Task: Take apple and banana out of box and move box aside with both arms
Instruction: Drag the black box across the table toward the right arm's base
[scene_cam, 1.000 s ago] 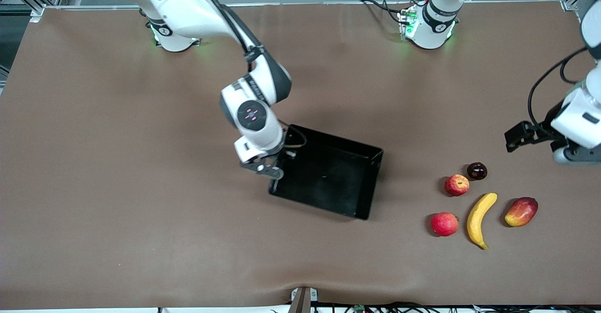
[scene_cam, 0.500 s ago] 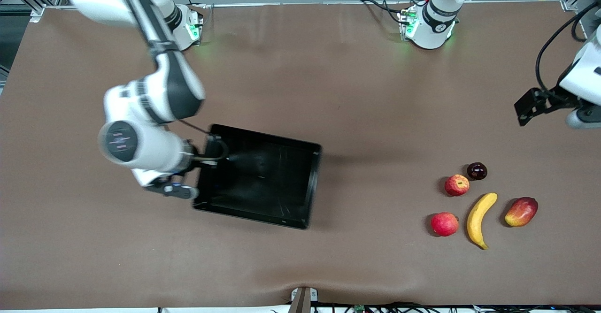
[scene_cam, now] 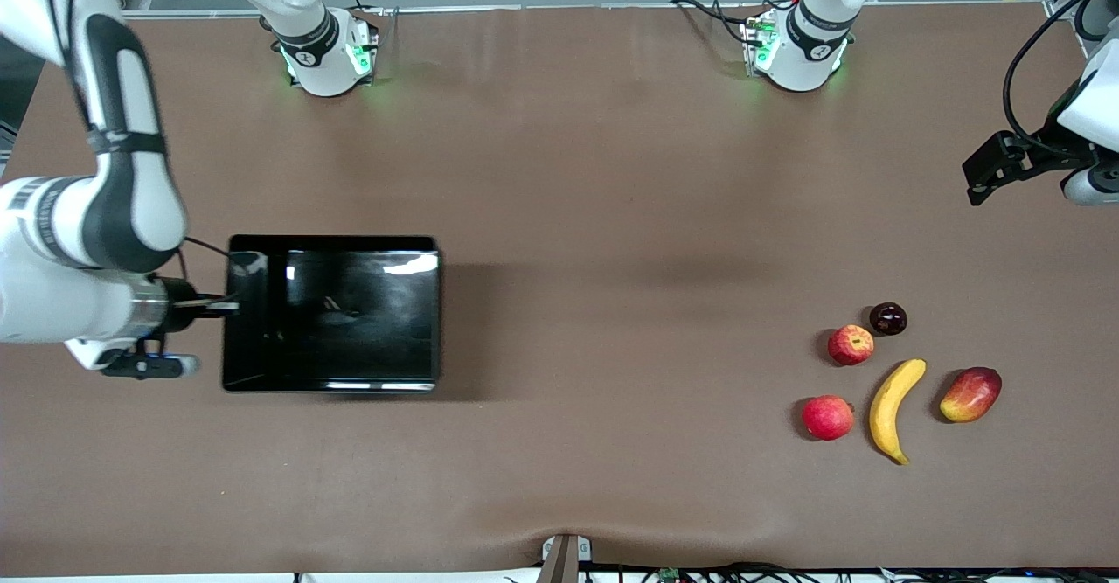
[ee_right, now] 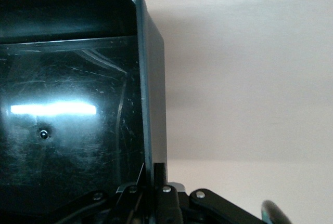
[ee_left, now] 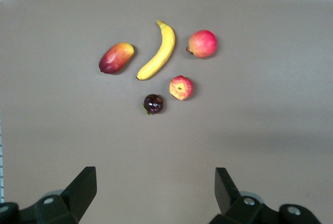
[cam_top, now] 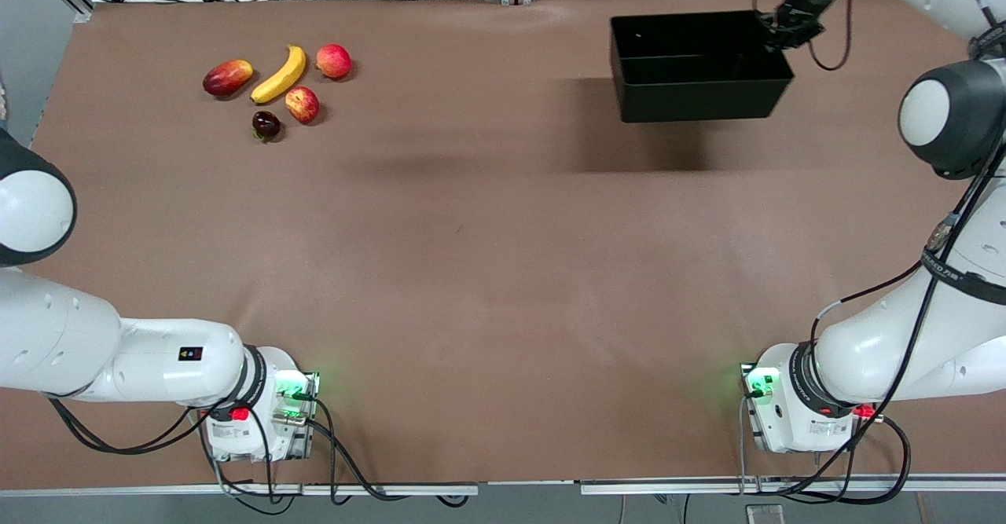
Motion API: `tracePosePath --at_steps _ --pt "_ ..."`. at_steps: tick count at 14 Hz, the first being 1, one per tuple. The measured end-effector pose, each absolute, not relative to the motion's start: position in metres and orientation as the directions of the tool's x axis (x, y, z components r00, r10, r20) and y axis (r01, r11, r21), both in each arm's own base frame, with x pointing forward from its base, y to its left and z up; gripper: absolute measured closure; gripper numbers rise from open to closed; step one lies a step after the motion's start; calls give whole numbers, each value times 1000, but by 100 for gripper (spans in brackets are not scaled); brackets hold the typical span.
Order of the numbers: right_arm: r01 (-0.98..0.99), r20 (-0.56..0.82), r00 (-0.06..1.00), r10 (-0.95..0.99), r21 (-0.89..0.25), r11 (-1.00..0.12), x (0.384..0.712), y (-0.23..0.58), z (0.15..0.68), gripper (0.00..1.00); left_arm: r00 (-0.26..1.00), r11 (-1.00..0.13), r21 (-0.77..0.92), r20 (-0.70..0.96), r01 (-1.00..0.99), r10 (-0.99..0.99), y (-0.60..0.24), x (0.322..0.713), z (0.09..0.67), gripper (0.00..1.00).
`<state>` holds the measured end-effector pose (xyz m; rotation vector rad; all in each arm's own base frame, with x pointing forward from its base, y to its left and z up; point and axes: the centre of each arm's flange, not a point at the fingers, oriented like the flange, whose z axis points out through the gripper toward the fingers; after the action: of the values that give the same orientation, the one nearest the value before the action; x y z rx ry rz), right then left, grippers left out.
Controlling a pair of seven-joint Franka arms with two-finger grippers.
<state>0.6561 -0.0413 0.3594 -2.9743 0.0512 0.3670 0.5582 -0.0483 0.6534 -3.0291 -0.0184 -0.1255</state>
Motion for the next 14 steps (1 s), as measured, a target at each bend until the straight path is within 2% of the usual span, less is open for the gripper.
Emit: tracePosePath --at_steps 3,8,14 --pt "-16 -208 978 17 -156 -988 649 -97 339 95 997 -995 -98 73 22 15 -45 555 654 0" --pt "-22 -192 981 -3 -96 -995 637 -185 282 95 997 -995 -98 74 21 14 -46 548 661 0" --pt "-47 -199 980 -26 -105 -993 623 -221 252 95 998 -995 -99 65 12 5 -51 547 657 0"
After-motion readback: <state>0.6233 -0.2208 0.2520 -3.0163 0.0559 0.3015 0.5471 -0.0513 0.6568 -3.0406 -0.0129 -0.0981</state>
